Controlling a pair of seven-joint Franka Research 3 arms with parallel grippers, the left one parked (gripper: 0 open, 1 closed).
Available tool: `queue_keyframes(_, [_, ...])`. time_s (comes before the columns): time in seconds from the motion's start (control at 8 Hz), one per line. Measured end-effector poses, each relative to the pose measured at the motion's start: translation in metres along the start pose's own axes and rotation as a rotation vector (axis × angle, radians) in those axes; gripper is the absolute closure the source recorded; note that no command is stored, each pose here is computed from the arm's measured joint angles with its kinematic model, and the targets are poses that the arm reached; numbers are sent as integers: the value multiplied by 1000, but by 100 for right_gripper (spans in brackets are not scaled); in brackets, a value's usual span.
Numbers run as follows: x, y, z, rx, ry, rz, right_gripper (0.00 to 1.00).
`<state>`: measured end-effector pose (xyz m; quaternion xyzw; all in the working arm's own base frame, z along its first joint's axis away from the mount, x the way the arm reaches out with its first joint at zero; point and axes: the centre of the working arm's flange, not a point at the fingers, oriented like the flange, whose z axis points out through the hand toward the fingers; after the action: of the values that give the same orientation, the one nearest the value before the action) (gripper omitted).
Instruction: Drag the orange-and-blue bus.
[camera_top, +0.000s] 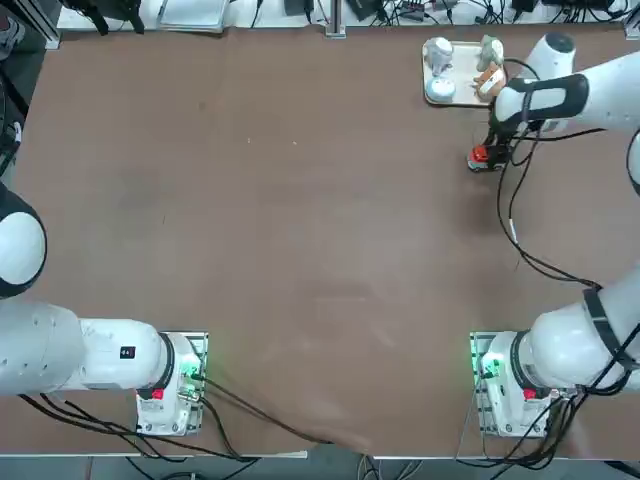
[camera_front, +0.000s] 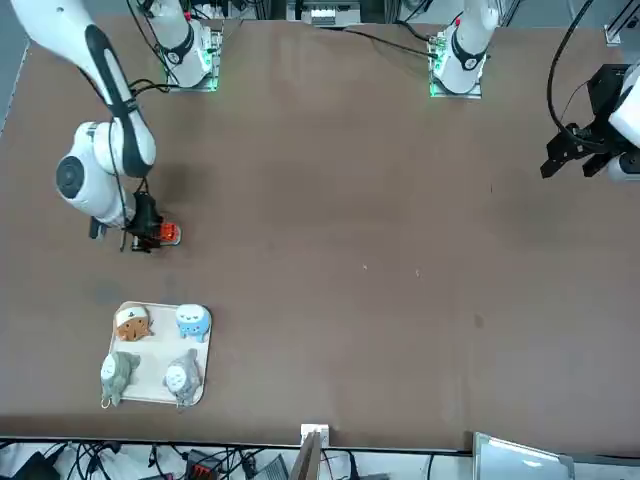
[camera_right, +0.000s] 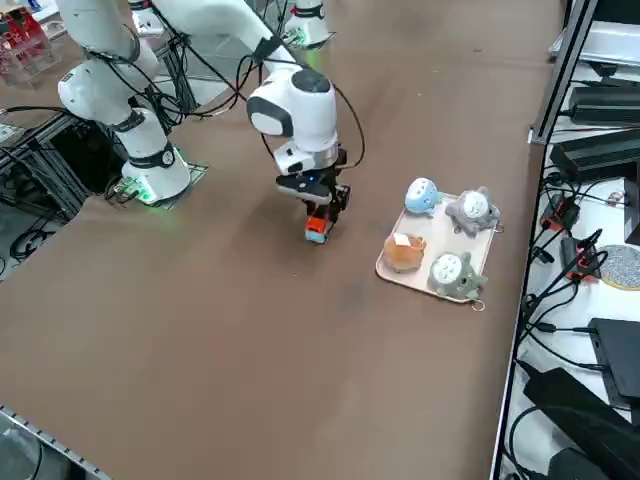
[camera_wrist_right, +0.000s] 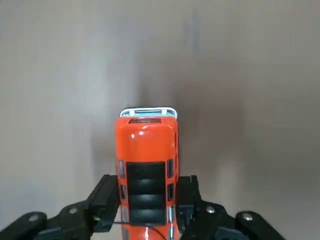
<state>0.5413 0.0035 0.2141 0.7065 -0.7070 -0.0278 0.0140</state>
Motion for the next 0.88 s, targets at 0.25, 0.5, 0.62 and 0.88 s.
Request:
queue_keyframes(0.25, [-40,1,1,4,4,10,40])
queue_keyframes(0.5, [-76,4,1,13,6,24,40])
queue_keyframes(0.62, [-95,7,2,20,6,29,40])
queue_keyframes(0.88, [-127,12,3,33,4,33,40])
